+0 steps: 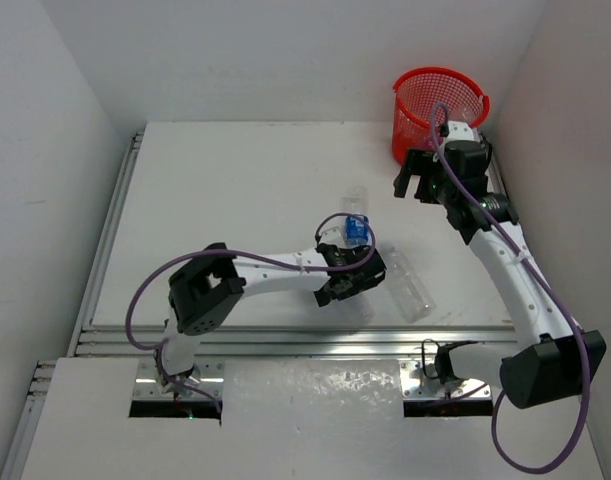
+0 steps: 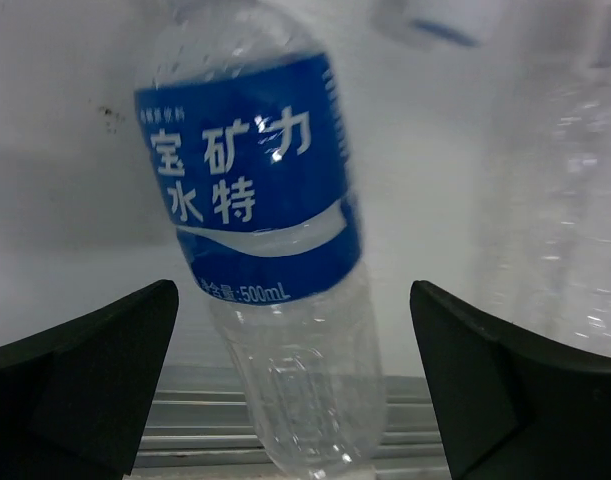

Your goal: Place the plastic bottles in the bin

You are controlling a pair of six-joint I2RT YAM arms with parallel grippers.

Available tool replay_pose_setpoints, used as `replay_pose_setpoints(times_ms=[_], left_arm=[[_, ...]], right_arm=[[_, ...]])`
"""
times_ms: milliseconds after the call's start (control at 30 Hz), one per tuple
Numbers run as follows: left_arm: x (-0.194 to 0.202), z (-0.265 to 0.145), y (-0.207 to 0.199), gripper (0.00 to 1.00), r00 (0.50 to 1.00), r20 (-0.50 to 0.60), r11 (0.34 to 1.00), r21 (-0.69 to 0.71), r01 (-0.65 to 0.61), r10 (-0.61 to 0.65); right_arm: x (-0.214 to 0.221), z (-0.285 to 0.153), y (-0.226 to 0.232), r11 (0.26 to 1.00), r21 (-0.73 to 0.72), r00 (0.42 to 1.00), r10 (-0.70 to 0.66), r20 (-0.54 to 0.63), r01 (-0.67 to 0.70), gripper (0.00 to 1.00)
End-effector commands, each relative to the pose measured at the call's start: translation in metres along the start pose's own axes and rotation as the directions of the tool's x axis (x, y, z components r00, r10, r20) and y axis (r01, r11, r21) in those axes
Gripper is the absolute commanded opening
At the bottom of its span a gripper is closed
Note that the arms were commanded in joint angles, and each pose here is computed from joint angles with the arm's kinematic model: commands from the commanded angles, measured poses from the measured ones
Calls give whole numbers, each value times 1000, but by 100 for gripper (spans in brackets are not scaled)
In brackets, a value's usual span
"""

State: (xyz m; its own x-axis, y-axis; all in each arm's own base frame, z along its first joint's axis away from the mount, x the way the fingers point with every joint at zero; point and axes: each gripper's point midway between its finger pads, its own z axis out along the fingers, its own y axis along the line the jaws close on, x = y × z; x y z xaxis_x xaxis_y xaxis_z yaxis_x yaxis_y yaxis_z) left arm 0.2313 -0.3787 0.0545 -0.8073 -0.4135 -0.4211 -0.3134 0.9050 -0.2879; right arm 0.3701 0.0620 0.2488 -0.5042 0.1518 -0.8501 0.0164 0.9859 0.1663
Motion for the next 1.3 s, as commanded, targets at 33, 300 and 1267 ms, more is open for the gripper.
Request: replay_pose_setpoints(times_ms=[33, 300, 1267], left_arm=[[21, 1, 9, 97, 1000, -6, 996, -82, 26, -26], [17, 13, 89, 66, 997, 82, 951, -308, 27, -2], [-105, -215, 23, 0, 810, 582, 286, 765, -577, 78]], right_arm=[[-18, -18, 13, 997, -69, 996, 28, 80, -23, 99], [-11, -34, 35, 978, -205, 995, 52, 83, -34, 99], [59, -125, 258, 211, -977, 999, -36, -40, -32, 99]])
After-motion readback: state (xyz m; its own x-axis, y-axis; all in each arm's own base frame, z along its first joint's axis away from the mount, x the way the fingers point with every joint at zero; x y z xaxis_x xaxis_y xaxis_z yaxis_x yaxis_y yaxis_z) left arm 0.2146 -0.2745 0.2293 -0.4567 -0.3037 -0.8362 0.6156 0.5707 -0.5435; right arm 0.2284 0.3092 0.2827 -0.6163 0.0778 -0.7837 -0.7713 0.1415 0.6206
